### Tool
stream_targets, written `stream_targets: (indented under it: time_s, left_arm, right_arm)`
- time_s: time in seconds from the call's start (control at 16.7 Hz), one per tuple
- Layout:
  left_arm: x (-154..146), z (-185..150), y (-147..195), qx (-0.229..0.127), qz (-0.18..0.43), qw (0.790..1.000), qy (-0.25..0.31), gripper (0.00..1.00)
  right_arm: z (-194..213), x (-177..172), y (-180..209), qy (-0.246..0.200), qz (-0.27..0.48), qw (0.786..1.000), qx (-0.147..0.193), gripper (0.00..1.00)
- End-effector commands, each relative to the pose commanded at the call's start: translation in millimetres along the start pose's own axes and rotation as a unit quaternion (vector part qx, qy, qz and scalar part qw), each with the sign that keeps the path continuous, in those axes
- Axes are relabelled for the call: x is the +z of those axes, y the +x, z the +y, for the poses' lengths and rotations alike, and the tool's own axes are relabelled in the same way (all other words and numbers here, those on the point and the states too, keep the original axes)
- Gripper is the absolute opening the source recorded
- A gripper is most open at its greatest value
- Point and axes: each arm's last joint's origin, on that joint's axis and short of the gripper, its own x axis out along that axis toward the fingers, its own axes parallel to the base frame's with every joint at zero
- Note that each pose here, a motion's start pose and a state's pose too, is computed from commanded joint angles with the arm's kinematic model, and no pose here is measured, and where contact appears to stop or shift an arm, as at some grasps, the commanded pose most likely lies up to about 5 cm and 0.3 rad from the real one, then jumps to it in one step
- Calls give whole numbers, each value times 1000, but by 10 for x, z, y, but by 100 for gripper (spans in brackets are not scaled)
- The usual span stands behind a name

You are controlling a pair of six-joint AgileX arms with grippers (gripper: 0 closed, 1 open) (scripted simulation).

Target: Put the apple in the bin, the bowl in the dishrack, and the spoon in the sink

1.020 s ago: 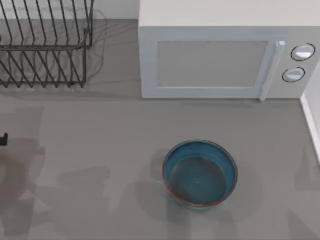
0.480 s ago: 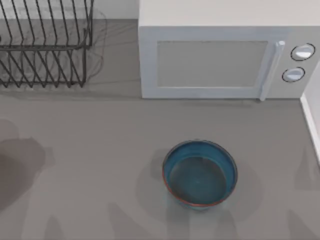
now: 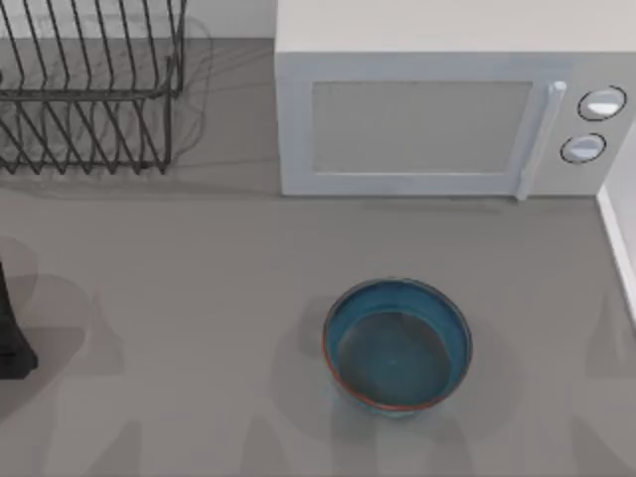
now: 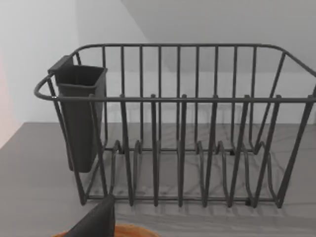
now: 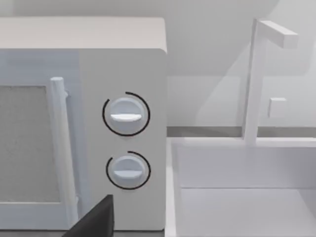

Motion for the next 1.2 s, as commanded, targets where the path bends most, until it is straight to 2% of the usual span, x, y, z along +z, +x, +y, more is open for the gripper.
stream_targets:
  time_s: [0.42, 0.66, 0.84, 0.96, 1.08, 1.2]
  left_arm:
    - [6, -4, 1, -4, 1, 1000, -3, 100]
    - [247, -80, 27, -42, 42, 998, -18, 100]
    - [540, -198, 133, -88, 119, 988, -36, 100]
    - [742, -323, 272, -121, 192, 973, -45, 100]
    - [914, -505, 471, -149, 281, 947, -49, 100]
    - [1028, -753, 709, -168, 379, 909, -44, 100]
  right_arm:
    - [0, 0, 0, 0, 0, 1000, 0, 100]
    - [0, 0, 0, 0, 0, 1000, 0, 100]
    - [0, 0, 0, 0, 0, 1000, 0, 100]
    - [0, 0, 0, 0, 0, 1000, 0, 100]
    - [0, 0, 0, 0, 0, 1000, 0, 100]
    - [0, 0, 0, 0, 0, 1000, 0, 100]
